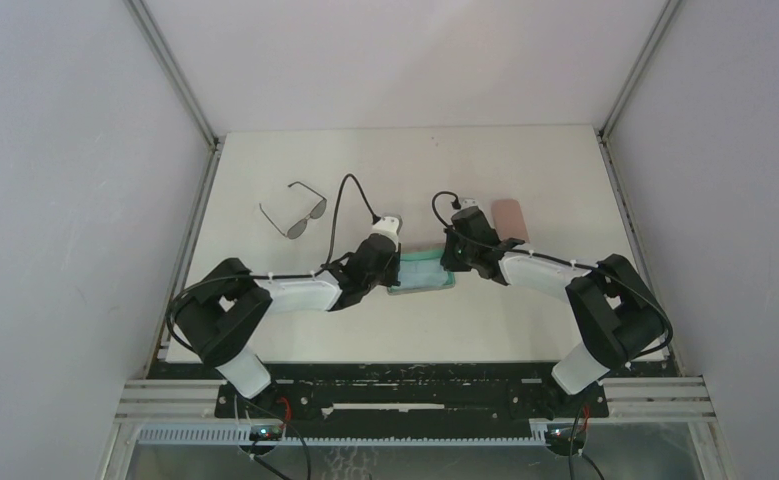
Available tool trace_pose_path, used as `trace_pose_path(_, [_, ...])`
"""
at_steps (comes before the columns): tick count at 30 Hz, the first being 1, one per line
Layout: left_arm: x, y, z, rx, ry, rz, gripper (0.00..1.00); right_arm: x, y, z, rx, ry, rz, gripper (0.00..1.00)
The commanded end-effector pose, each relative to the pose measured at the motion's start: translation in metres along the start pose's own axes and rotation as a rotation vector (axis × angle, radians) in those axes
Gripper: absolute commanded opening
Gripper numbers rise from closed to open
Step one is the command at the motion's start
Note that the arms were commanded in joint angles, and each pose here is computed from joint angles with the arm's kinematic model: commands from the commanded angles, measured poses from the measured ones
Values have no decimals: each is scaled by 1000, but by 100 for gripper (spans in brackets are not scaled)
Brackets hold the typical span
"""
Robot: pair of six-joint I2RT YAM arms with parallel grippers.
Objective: Organize the sunglasses
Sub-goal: Place the glasses cleaning cloth in the sunglasses case.
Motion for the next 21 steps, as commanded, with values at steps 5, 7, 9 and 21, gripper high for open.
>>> trace_pose_path(5, [-6, -2, 23, -66, -2, -13, 13, 7, 0, 21, -71, 24, 22, 4])
trace_pose_path(7, [-5, 1, 23, -68, -3, -10, 21, 7, 2, 21, -72, 27, 20, 8])
trace_pose_path(9, [-3, 5, 23, -77, 0, -6, 27, 6, 5, 21, -75, 29, 13, 13])
trace_pose_path(21, [16, 41, 15, -120, 17, 41, 48, 1, 40, 20, -152, 52, 14, 26])
Point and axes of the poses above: each gripper's point midway between its finger pads, its own y axis back along the fingers, its own x axis along the line the jaws close on, z = x × y, the point moved 10 cm from there along y, back along the fingers, and after that the axes turned 3 degrees about y, right-handed, at the moved point
